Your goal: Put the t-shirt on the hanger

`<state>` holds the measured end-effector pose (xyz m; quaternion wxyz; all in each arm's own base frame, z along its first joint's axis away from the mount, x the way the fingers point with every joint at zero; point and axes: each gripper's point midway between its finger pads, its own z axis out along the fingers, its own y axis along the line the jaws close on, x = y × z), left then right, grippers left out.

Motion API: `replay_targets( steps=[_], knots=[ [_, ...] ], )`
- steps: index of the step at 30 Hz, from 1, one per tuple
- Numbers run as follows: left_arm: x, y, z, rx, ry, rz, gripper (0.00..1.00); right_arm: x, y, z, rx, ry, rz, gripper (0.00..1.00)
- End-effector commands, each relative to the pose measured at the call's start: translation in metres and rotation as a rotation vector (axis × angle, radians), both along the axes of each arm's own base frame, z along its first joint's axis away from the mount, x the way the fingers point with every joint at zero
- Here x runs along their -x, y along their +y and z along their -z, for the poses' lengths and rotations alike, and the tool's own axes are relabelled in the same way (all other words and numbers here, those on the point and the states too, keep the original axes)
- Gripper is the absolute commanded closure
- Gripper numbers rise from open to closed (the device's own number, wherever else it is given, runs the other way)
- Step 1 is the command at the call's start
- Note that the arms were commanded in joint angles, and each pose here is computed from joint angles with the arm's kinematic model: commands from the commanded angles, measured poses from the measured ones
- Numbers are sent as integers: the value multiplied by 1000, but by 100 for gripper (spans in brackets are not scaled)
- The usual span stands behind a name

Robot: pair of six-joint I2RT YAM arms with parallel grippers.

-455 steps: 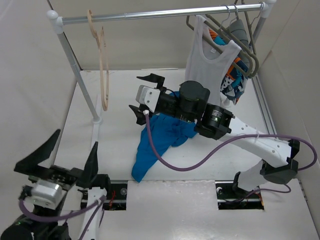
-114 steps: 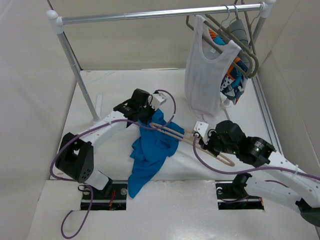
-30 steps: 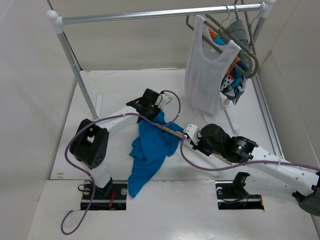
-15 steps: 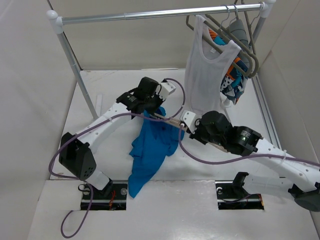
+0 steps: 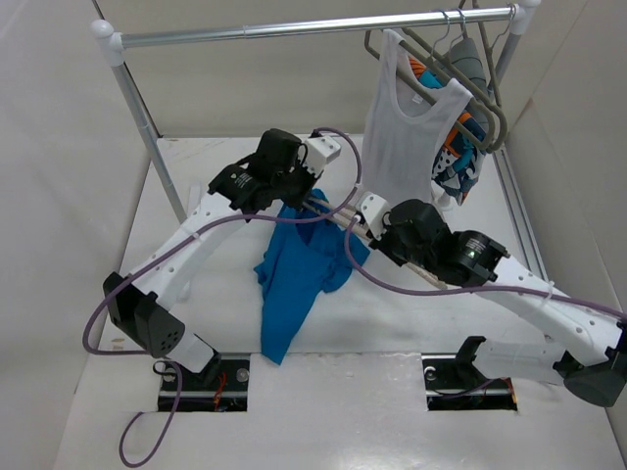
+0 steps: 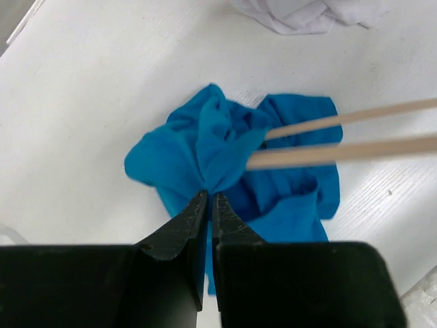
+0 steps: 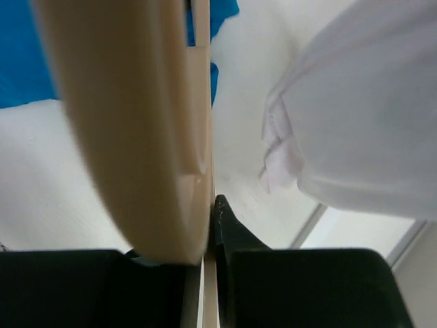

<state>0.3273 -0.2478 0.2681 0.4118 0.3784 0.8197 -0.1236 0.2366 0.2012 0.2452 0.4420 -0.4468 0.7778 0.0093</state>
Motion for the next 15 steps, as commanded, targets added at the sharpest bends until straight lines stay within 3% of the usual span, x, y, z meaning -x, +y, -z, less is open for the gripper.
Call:
replay_targets(
  steps=[1,3,9,15],
  knots=[
    [8,11,-37,34,-83,-10,100,-9,-29,-36,-77,-79,155,100],
    [14,9,-39,38,-79,6,100,-16,-30,-47,-116,-127,171,100],
    [42,-32,-53,22,-159,124,100,-21,17,-60,-178,-186,-65,100],
    [-1,-9,-81,11,-261,-33,100,-6,-5,-81,-201,-245,-50,100]
  ],
)
